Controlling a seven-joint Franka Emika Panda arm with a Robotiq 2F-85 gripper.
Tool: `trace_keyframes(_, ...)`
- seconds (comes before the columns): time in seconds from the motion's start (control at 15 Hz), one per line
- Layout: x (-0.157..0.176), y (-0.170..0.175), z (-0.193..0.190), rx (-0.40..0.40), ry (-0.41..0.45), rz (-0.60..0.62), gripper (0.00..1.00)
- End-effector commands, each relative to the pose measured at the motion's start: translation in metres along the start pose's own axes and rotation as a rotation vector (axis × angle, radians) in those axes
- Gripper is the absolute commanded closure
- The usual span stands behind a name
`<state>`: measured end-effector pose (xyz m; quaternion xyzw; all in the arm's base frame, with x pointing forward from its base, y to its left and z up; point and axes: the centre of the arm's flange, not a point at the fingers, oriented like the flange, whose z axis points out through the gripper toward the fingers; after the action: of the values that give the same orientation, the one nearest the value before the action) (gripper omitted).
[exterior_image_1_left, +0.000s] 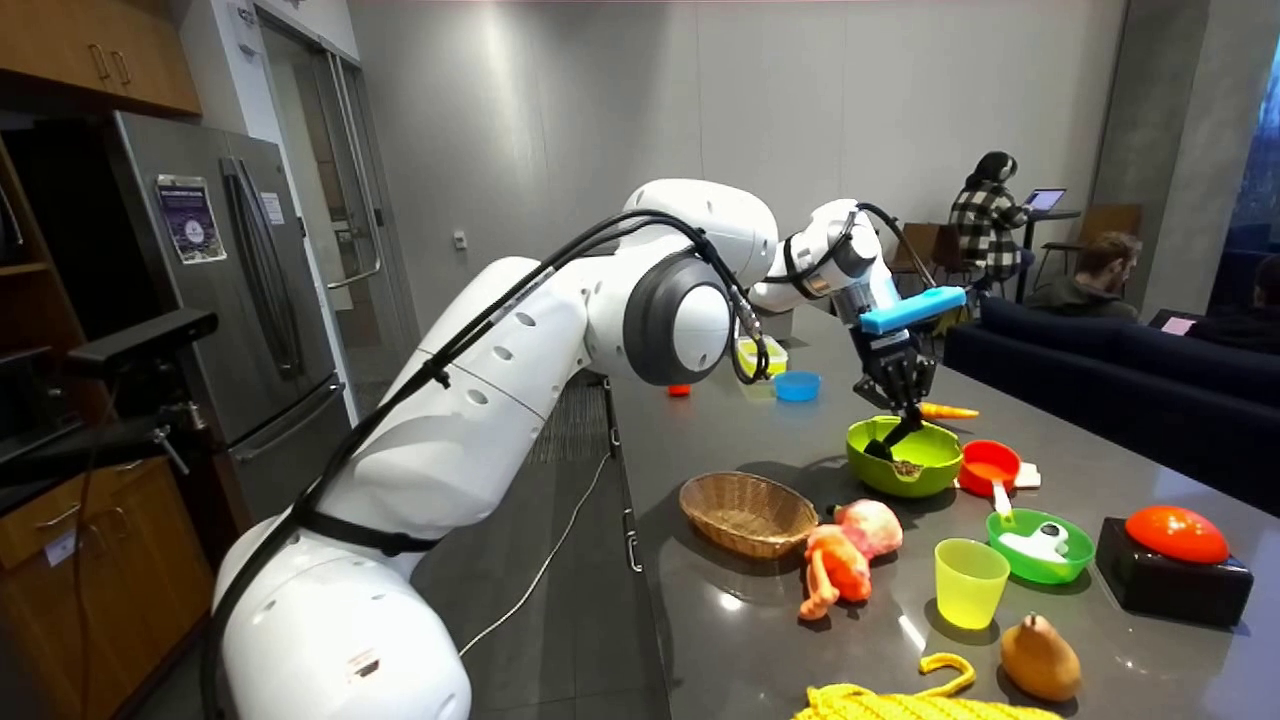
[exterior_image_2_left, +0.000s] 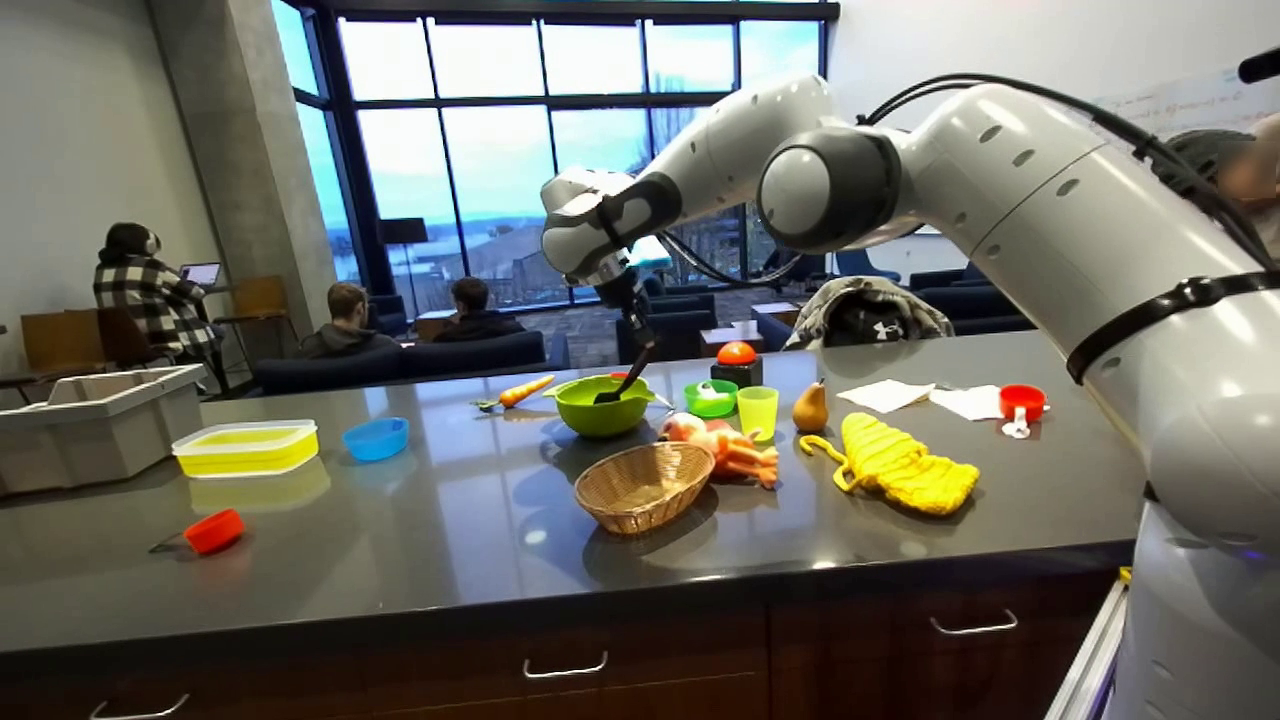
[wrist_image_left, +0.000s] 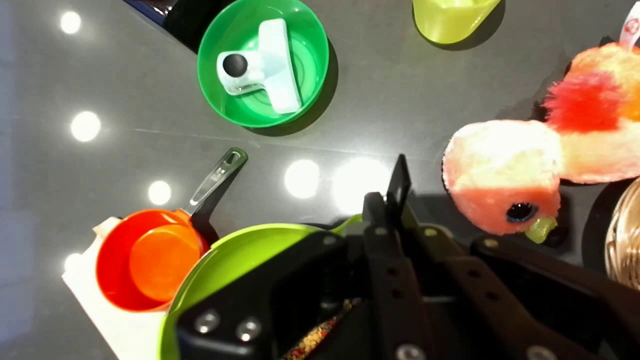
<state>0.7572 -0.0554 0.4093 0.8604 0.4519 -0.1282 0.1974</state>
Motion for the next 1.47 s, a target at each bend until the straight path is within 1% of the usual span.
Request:
trace_keyframes(0.0,0.018,0.015,-0.007,-0.012,-0.067,-0.057,0.99)
trace_keyframes(0.2,0.022,0.020,-0.006,-0.015,-0.080,-0.077,0.99)
trace_keyframes(0.67,0.023,0.042,-0.004,-0.036,-0.059,-0.061,0.99)
trace_keyframes(1.2,0.007,0.061,-0.004,-0.060,-0.024,-0.002,0.99)
trace_keyframes(1.4,0.005,0.065,-0.001,-0.061,-0.028,0.004,0.99)
